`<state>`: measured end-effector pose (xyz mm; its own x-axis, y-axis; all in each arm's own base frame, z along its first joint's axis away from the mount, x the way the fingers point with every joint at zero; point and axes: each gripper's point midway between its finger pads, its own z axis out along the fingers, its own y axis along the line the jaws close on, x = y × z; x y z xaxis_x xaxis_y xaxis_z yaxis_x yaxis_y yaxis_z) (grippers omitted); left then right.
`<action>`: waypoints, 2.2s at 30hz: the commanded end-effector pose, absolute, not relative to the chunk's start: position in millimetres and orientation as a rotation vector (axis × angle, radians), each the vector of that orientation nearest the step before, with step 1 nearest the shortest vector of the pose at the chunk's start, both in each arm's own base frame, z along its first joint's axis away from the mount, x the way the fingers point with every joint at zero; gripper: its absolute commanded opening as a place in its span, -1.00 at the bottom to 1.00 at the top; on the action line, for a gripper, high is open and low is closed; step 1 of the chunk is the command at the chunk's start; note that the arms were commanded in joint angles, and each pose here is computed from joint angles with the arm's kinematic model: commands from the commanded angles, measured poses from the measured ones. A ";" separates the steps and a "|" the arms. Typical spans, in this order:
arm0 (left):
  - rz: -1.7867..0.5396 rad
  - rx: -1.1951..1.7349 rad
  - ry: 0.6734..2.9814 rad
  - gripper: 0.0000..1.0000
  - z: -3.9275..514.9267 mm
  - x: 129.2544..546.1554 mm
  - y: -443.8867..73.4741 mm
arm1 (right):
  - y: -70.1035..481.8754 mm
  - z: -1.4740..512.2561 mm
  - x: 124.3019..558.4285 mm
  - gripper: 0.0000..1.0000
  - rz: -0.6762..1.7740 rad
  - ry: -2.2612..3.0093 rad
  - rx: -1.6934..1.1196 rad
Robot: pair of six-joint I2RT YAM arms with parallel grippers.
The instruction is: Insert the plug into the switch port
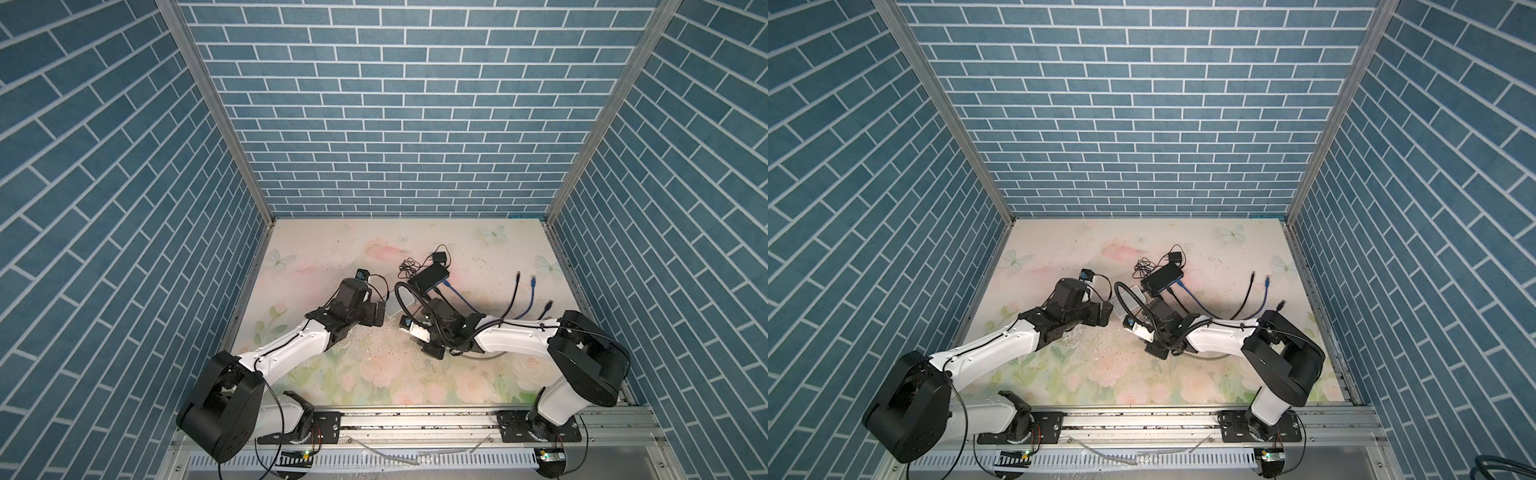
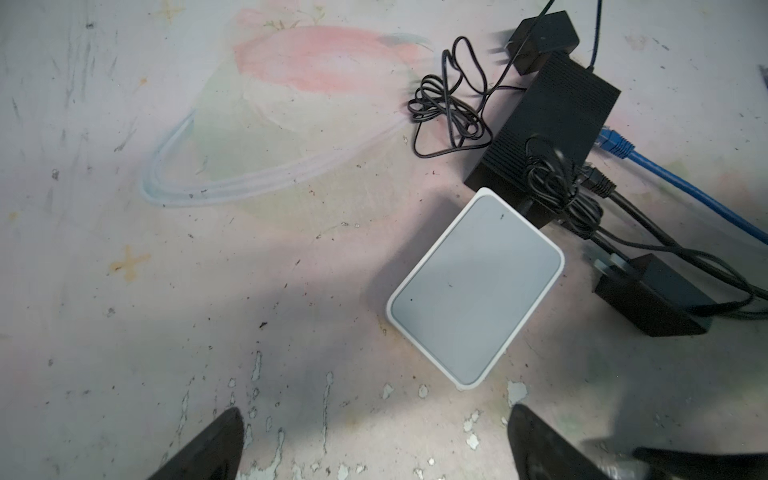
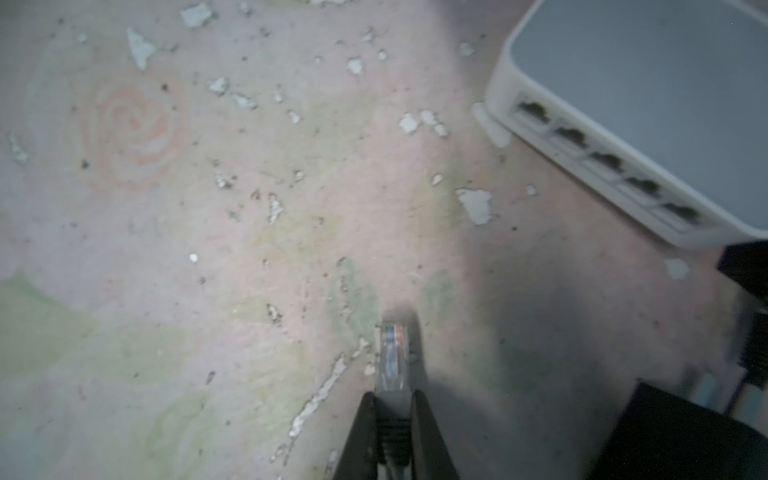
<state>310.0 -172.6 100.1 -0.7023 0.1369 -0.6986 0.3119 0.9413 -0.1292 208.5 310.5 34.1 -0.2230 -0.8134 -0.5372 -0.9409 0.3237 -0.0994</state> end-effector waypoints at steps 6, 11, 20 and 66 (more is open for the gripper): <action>-0.205 0.523 2.416 0.99 105.6 316.0 -179.2 | 286.5 59.2 244.2 -1.00 0.352 2.257 -1.155; -0.149 0.617 2.438 0.99 104.6 315.8 -179.7 | 264.2 70.1 257.5 -1.00 0.348 2.289 -1.002; -0.210 0.794 2.433 0.99 98.8 314.6 -206.2 | 252.6 73.5 260.1 -1.00 0.392 2.327 -0.940; -0.219 0.958 2.555 -0.06 44.7 298.5 -230.7 | 269.1 76.2 249.7 -1.00 0.547 2.291 -0.962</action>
<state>298.3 -228.6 30.8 -0.6794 0.6336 -0.3702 0.6786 0.7344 0.0116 254.4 269.5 83.9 -0.5357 -0.5180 -0.6669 -0.7562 0.6457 0.1059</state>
